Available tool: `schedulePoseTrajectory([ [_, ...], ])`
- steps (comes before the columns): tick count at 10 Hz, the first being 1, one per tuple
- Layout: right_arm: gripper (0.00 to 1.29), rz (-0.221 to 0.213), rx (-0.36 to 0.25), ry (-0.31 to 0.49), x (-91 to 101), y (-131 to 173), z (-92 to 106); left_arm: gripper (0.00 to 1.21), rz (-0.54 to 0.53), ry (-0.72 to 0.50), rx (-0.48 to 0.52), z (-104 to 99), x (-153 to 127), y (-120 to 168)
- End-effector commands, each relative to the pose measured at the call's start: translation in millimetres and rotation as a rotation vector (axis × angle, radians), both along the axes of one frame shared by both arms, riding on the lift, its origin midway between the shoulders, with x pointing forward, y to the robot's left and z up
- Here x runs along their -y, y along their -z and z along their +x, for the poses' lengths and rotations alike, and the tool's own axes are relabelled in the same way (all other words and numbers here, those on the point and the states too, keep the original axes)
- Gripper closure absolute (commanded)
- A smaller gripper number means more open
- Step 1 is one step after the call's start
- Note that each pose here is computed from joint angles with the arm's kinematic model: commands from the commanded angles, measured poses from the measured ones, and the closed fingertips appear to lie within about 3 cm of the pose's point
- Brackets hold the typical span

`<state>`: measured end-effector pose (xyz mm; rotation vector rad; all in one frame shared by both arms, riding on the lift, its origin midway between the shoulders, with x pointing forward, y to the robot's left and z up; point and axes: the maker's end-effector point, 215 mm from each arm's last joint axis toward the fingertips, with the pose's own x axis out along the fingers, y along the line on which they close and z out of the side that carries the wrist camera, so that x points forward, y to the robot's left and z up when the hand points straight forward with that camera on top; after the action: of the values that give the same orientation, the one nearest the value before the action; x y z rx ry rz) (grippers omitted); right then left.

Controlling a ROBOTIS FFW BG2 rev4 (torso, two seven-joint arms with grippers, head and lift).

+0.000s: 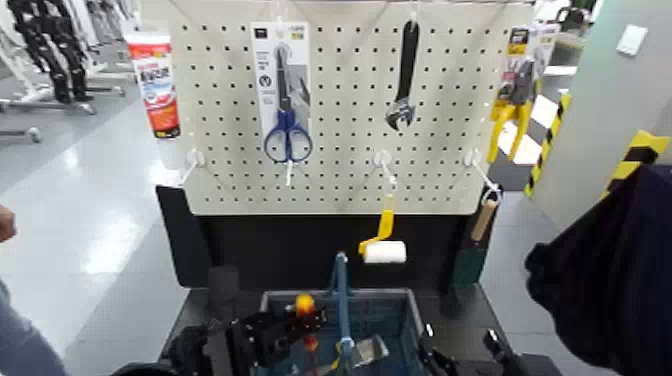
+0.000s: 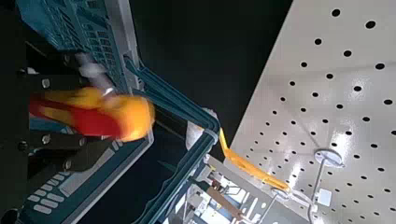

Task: Put the red screwdriver into the crate.

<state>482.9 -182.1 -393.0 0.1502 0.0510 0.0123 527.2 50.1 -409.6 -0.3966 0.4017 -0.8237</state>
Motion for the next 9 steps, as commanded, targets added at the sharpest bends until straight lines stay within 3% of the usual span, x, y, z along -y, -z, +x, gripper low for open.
schedulePoseTrajectory([
  [1, 0.14, 0.005, -0.002, 0.000, -0.1, 0.8, -0.2, 0.12, 0.000, -0.004, 0.017, 3.0, -2.0, -7.9],
  [2, 0.14, 0.005, -0.002, 0.000, -0.1, 0.8, -0.2, 0.07, 0.003, -0.010, 0.036, 5.0, -3.3, -13.9],
  [4, 0.14, 0.006, -0.003, -0.002, -0.4, 1.3, -0.2, 0.20, 0.044, -0.026, 0.099, 11.0, -11.6, -28.9],
  [6, 0.14, 0.004, -0.005, -0.002, -0.6, 1.7, -0.2, 0.20, 0.058, -0.045, 0.144, 13.6, -17.1, -40.7],
  [9, 0.14, 0.006, -0.008, -0.003, -0.6, 2.7, -0.3, 0.20, 0.129, -0.143, 0.291, 22.0, -40.6, -79.4],
])
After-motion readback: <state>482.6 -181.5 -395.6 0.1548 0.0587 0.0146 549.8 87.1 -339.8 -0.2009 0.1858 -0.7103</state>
